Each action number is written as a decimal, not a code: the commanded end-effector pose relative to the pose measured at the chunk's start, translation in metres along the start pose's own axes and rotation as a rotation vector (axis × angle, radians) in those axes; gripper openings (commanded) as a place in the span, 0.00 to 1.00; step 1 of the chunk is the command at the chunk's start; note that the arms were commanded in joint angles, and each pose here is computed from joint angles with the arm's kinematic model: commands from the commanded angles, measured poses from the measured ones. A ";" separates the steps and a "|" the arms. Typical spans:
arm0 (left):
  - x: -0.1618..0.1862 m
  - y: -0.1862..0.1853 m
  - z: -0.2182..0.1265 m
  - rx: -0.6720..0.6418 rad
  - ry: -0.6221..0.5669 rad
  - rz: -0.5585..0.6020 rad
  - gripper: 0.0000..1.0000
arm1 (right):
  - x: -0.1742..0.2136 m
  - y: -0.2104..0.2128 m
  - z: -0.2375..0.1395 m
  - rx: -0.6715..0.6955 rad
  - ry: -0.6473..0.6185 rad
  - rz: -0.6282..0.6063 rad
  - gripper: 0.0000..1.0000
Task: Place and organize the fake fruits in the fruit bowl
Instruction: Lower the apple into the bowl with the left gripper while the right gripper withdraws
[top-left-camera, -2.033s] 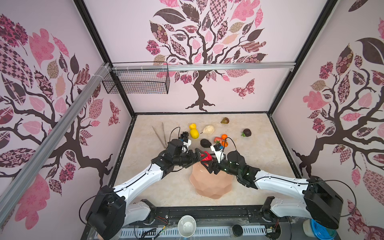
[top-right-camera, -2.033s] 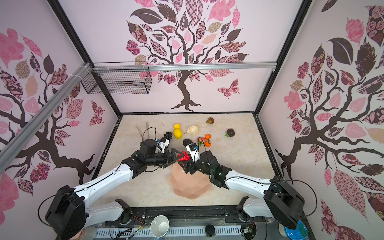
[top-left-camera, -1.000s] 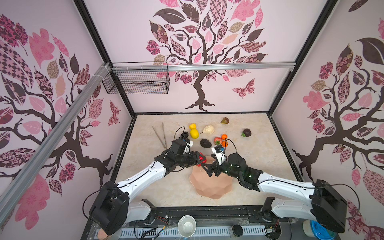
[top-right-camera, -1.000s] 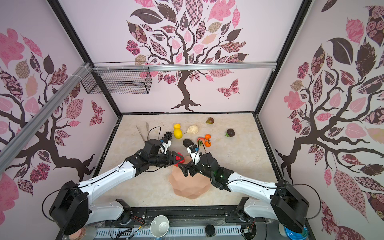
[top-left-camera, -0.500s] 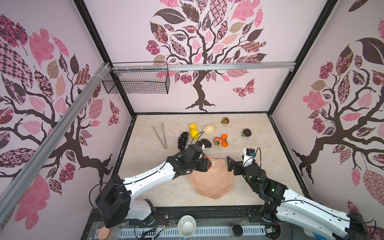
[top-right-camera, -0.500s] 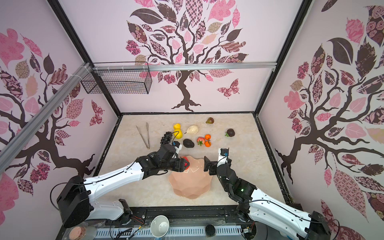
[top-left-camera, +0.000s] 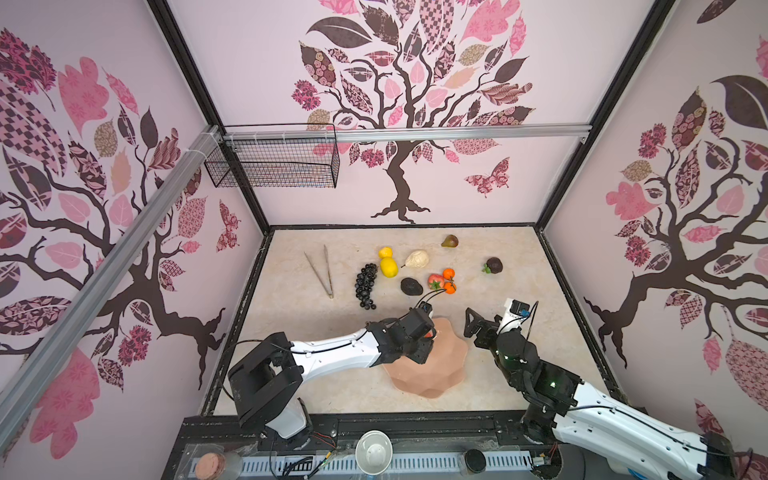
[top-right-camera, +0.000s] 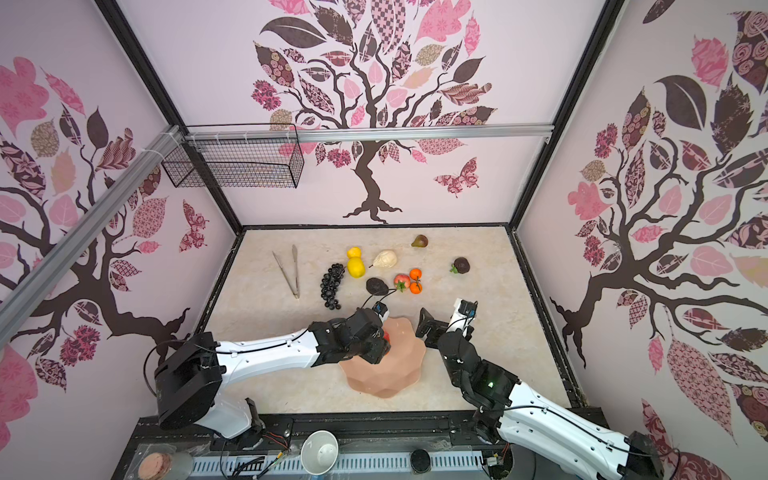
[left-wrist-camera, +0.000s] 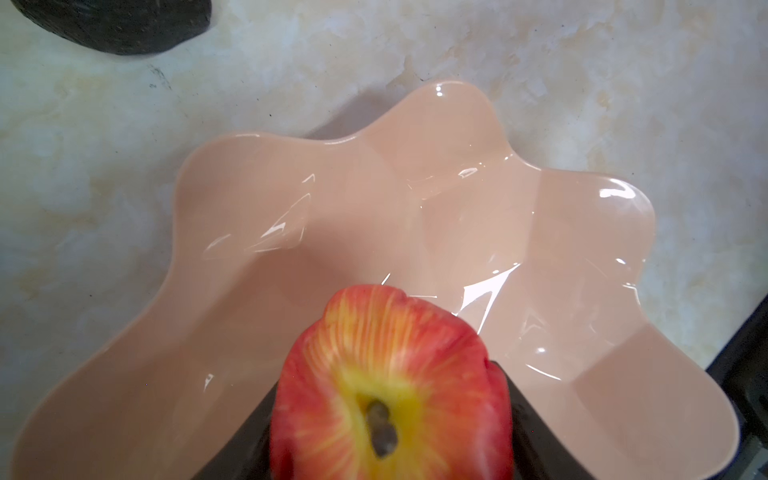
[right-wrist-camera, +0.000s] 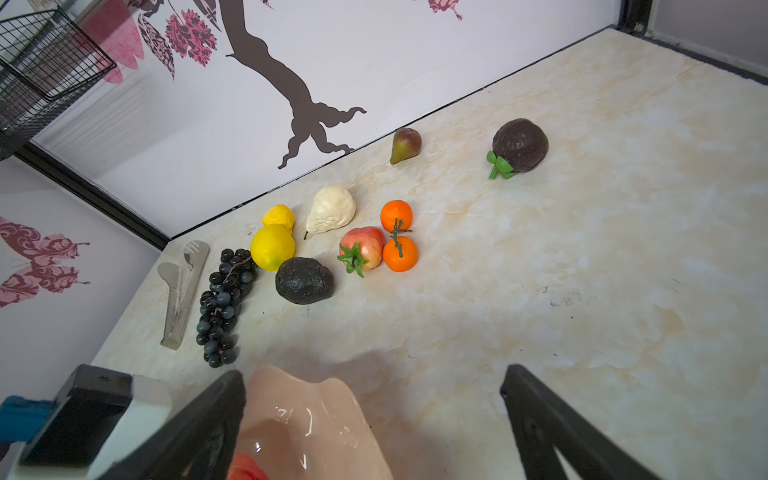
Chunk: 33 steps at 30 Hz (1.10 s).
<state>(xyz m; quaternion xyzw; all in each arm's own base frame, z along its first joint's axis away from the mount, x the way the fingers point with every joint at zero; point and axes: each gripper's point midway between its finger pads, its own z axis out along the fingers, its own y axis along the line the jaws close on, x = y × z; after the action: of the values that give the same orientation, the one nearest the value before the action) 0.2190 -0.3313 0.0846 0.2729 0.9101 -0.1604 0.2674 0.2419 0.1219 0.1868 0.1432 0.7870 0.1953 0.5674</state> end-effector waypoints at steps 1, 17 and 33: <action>-0.017 -0.002 0.004 -0.008 -0.073 0.018 0.55 | -0.006 0.008 0.000 -0.012 -0.002 0.033 1.00; 0.015 -0.005 0.036 -0.043 -0.010 0.092 0.60 | -0.003 0.011 0.000 -0.030 0.014 0.052 1.00; 0.025 0.004 0.023 -0.046 -0.040 0.078 0.78 | -0.013 0.017 0.002 -0.038 -0.007 0.024 1.00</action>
<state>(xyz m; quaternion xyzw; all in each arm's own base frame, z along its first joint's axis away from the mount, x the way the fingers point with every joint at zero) 0.2134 -0.3301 0.0427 0.3043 0.9008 -0.1266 0.2826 0.2440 0.1299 0.1815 0.1392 0.7936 0.2065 0.5551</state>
